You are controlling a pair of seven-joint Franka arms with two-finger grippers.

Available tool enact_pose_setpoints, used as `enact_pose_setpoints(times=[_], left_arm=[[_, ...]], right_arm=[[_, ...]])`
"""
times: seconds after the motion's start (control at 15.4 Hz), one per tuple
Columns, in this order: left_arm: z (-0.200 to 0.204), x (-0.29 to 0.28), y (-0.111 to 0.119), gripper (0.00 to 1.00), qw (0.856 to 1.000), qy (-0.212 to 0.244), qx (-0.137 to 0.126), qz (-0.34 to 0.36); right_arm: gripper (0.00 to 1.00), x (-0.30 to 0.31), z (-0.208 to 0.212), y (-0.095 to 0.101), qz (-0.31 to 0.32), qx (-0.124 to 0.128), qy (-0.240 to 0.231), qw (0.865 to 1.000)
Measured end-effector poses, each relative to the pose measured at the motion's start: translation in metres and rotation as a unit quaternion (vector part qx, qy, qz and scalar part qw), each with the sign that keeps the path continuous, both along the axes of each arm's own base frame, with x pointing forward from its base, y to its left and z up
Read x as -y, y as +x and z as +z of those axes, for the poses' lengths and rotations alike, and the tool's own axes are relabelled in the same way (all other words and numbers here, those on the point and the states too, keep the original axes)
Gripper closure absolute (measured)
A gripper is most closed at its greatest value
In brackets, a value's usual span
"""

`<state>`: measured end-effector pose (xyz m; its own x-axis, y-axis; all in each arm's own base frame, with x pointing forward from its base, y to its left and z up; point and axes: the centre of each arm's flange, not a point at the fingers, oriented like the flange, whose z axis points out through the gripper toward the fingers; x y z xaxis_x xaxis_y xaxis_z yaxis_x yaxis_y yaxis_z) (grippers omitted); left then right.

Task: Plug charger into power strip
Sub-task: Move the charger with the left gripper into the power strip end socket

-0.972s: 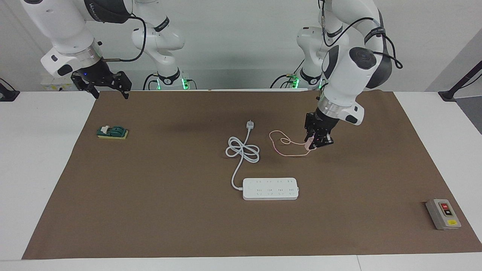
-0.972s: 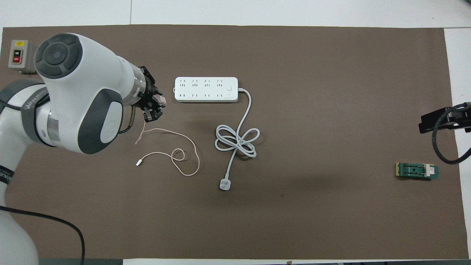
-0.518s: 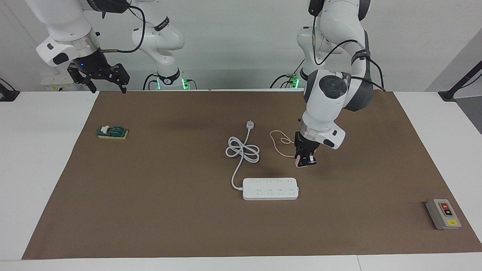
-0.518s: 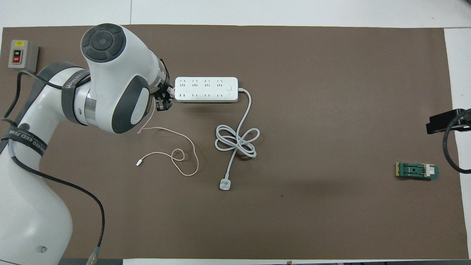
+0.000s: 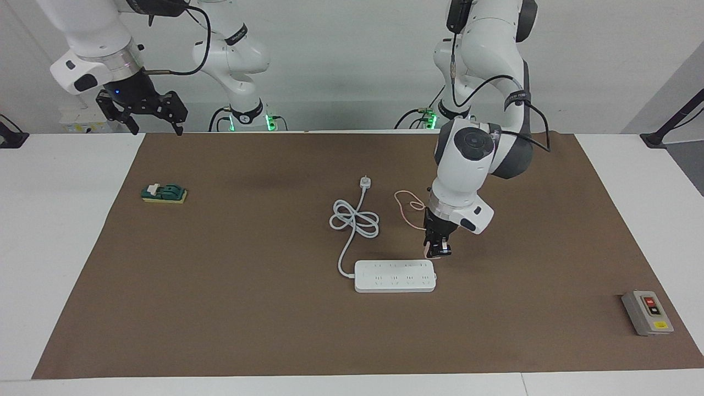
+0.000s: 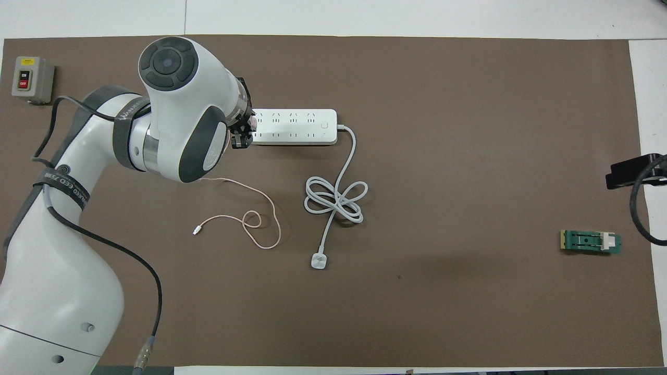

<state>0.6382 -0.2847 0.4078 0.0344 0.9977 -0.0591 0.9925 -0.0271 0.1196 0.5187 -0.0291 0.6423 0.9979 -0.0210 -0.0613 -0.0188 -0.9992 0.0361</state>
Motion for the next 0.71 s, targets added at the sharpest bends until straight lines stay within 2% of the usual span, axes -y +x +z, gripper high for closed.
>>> enact_pose_setpoints(times=[0.71], left_arm=[[-0.022,0.000,0.004,0.71,1.000,0.005,-0.009,0.001]], right_arm=[[0.00,-0.002,0.000,0.000,0.002,0.000,0.000,1.000]])
